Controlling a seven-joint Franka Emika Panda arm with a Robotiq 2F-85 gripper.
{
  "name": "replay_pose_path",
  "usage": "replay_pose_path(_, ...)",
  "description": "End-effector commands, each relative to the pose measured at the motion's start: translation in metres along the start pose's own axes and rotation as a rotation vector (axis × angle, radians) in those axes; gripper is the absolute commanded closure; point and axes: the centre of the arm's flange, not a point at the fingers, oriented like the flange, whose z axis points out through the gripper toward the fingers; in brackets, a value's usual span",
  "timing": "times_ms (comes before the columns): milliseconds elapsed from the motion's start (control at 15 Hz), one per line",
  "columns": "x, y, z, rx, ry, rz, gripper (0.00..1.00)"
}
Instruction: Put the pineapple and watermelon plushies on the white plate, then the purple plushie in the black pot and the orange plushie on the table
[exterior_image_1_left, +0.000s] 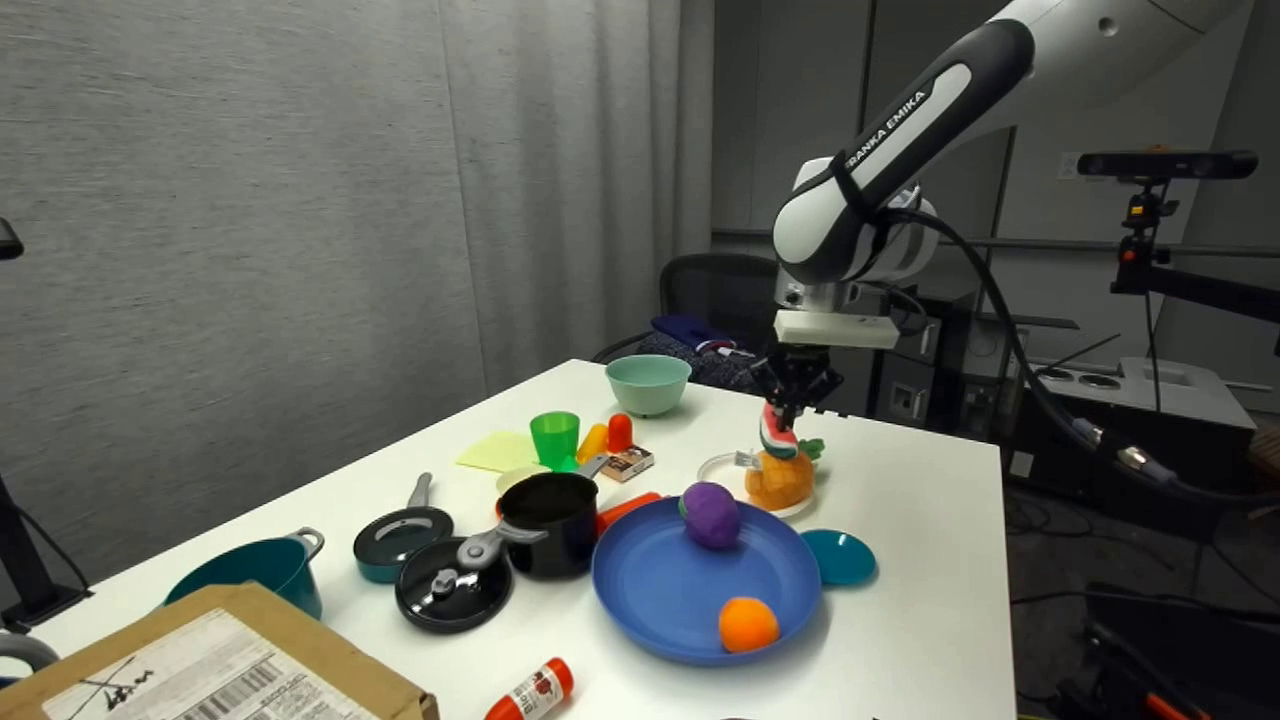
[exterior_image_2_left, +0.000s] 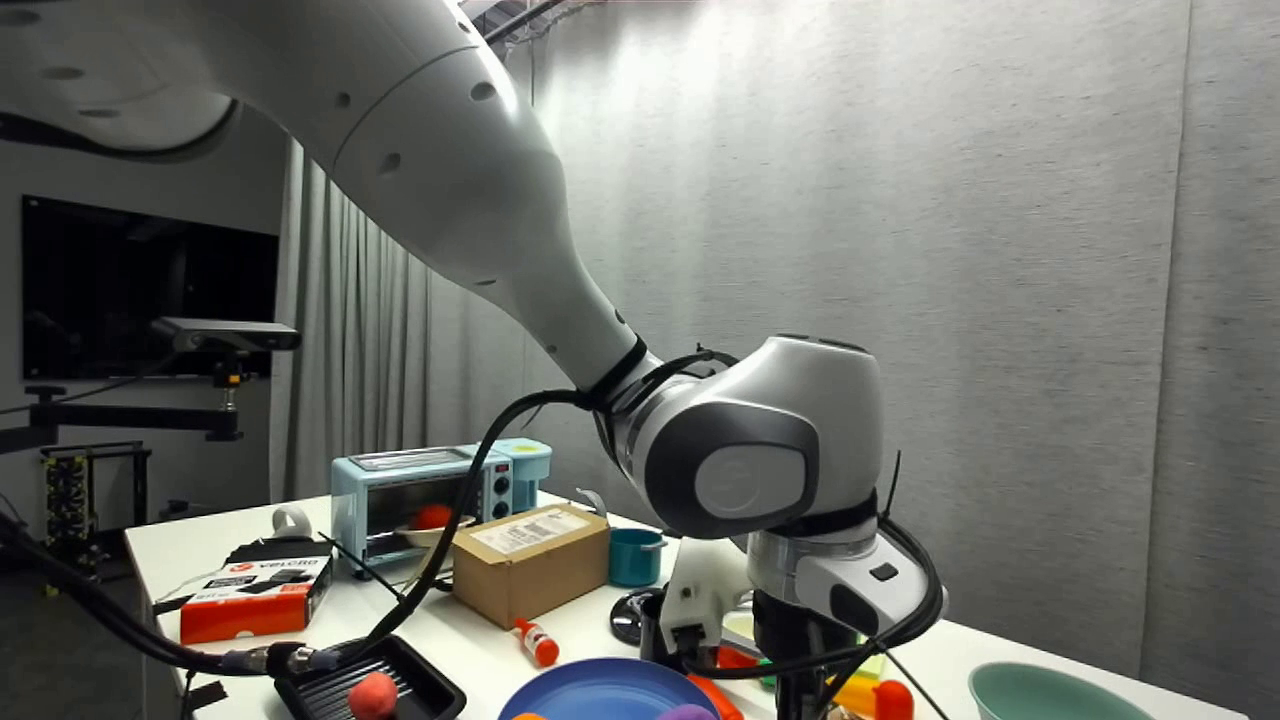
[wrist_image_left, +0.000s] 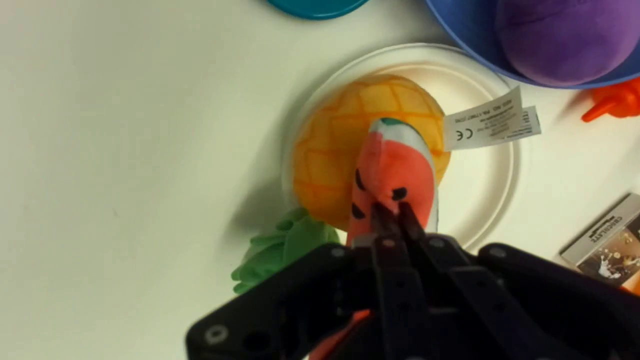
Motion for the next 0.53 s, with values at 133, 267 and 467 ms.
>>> replay_pose_path(133, 0.004, -0.007, 0.001, 0.158, -0.026, 0.176, 0.99)
replay_pose_path(267, 0.004, -0.011, -0.007, 0.199, -0.013, 0.192, 0.99)
replay_pose_path(467, 0.009, -0.009, -0.009, 0.219, -0.006, 0.227, 0.99)
